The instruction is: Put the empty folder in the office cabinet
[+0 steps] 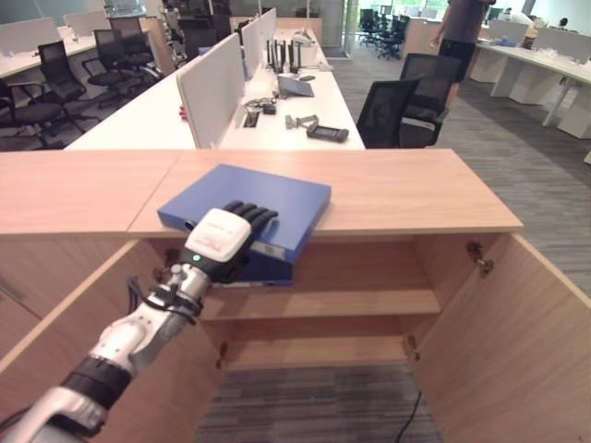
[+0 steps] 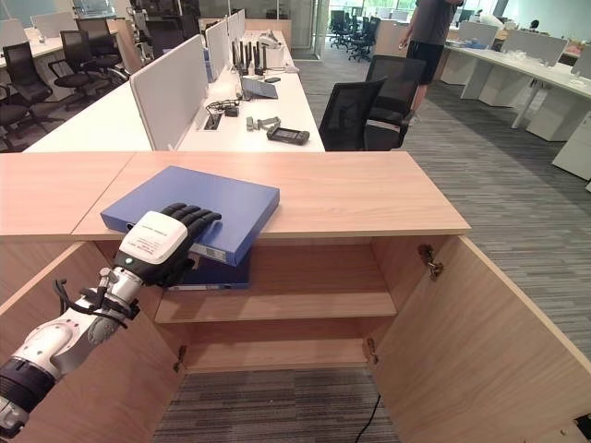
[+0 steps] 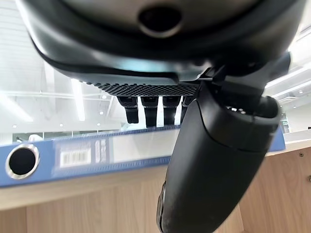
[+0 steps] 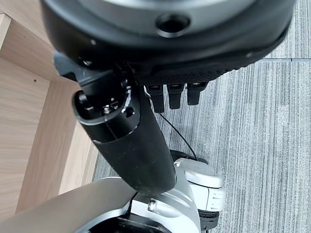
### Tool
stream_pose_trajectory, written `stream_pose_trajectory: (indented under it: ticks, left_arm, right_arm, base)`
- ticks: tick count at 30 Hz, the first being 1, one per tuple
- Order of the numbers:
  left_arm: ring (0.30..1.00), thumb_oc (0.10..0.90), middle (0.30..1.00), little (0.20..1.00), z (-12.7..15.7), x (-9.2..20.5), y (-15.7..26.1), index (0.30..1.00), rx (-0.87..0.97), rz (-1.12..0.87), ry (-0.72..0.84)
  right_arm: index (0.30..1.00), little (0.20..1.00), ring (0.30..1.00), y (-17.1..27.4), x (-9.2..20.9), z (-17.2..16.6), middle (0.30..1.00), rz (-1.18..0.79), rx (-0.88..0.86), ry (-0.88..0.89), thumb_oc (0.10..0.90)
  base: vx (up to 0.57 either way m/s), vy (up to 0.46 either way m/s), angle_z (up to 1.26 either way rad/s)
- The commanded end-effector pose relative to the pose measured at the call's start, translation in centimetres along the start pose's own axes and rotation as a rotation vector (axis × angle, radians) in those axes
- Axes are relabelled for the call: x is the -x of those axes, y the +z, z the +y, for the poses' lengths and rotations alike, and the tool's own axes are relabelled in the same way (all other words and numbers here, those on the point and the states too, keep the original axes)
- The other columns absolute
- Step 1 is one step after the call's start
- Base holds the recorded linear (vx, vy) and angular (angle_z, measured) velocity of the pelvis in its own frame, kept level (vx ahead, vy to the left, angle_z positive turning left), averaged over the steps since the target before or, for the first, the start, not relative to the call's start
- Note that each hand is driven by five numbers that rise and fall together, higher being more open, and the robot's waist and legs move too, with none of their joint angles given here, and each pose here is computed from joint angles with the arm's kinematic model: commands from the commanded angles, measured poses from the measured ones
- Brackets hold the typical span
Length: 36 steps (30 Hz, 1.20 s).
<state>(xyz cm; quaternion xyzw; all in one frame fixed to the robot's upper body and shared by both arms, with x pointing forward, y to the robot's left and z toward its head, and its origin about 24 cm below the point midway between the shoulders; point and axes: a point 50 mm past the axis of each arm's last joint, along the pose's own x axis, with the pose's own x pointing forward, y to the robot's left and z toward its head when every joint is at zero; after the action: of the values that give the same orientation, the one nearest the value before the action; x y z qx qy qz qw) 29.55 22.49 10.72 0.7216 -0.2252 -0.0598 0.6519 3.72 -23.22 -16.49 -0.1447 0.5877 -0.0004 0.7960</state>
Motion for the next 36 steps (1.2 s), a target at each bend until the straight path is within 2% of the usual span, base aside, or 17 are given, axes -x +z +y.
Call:
stream_pose_trajectory:
  ticks: [1, 4, 5, 27, 31, 34, 35, 36]
  left_arm:
    - [0.9, 0.8, 0.9, 0.9, 7.2, -5.4, -1.5, 0.9, -0.101, 0.0, 0.29]
    - [0.862, 0.775, 0.862, 0.862, 7.1, -5.5, -1.5, 0.862, -0.103, 0.002, 0.283]
    - [0.3, 0.4, 0.3, 0.3, 7.1, -5.5, -1.5, 0.3, -0.102, 0.003, 0.284]
    - [0.3, 0.4, 0.3, 0.3, 7.3, -5.4, -1.7, 0.3, -0.015, 0.044, 0.319]
    - [0.3, 0.4, 0.3, 0.3, 8.4, -5.4, -1.7, 0.3, 0.017, 0.046, 0.37]
    - [0.3, 0.4, 0.3, 0.3, 11.1, -5.4, -1.3, 0.3, 0.079, 0.023, 0.5]
    - [0.3, 0.4, 0.3, 0.3, 11.1, -5.4, -1.3, 0.3, 0.079, 0.024, 0.5]
    - [0.3, 0.4, 0.3, 0.3, 12.8, -5.3, -0.9, 0.3, 0.118, -0.001, 0.585]
  right_arm:
    - [0.9, 0.9, 0.9, 3.0, -0.4, -1.0, 0.9, -0.116, 0.086, -0.005, 0.8]
    - [0.9, 0.9, 0.9, 3.1, -0.3, -1.1, 0.9, -0.118, 0.087, -0.005, 0.8]
    - [0.9, 0.9, 0.9, 3.1, -0.4, -1.1, 0.9, -0.118, 0.087, -0.006, 0.8]
    - [0.9, 0.9, 0.9, 3.2, -0.3, -1.0, 0.9, -0.128, 0.08, -0.004, 0.8]
    - [0.9, 0.9, 0.9, 3.2, -0.3, -0.8, 0.9, -0.127, 0.083, 0.0, 0.8]
    - [0.9, 0.9, 0.9, 3.1, -0.3, -0.7, 0.9, -0.122, 0.079, 0.005, 0.8]
    - [0.9, 0.9, 0.9, 3.1, -0.3, -0.7, 0.9, -0.122, 0.079, 0.005, 0.8]
    - [0.9, 0.9, 0.9, 3.1, -0.3, -0.5, 0.9, -0.114, 0.077, 0.009, 0.8]
  base:
    - [0.0, 0.0, 0.0]
    - [0.0, -0.001, -0.02]
    - [-0.01, -0.001, -0.06]
    - [0.0, 0.0, -0.01]
    - [0.0, 0.0, 0.0]
    - [0.0, 0.0, 0.0]
    - [0.0, 0.0, 0.0]
    - [-0.01, -0.003, 0.03]
